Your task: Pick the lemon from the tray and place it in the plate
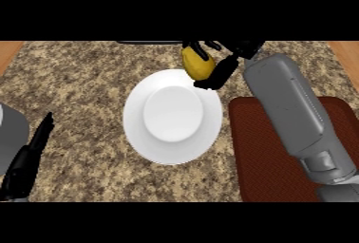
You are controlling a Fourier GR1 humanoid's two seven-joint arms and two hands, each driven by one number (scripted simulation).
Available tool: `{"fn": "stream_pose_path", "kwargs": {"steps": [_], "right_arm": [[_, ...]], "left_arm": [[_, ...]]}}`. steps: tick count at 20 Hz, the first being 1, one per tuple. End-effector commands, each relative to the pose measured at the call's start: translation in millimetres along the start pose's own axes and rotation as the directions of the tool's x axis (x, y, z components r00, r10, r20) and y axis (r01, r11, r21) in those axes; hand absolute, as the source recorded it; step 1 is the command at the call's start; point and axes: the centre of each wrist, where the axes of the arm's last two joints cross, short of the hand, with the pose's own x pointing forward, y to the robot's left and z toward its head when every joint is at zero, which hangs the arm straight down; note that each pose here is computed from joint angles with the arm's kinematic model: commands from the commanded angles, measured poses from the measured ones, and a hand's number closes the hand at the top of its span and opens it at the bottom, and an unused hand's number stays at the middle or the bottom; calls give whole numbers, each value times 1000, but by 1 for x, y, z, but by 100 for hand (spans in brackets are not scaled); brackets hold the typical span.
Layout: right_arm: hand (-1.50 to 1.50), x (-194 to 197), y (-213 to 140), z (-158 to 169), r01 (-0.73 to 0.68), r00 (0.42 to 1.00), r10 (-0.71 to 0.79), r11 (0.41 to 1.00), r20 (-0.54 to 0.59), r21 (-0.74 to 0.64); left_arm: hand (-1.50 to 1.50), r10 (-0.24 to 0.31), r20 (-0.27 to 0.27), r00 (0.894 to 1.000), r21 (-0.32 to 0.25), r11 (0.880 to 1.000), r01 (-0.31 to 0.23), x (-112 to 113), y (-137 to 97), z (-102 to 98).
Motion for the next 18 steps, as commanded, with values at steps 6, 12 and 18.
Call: {"fn": "stream_pose_path", "kwargs": {"steps": [6, 12, 18], "right_arm": [[150, 22, 89, -34, -34, 997, 45, 986, -64, 161], [150, 3, 116, -25, 199, 962, -166, 970, -215, 142], [-150, -3, 143, -28, 149, 944, -107, 982, -311, 115]], "left_arm": [[0, 8, 18, 1000, -15, 1000, -7, 17, -1, -19], [0, 12, 27, 1000, -37, 999, -11, 5, -20, -3], [0, 7, 33, 999, -50, 999, -5, 14, -3, -16]]}}
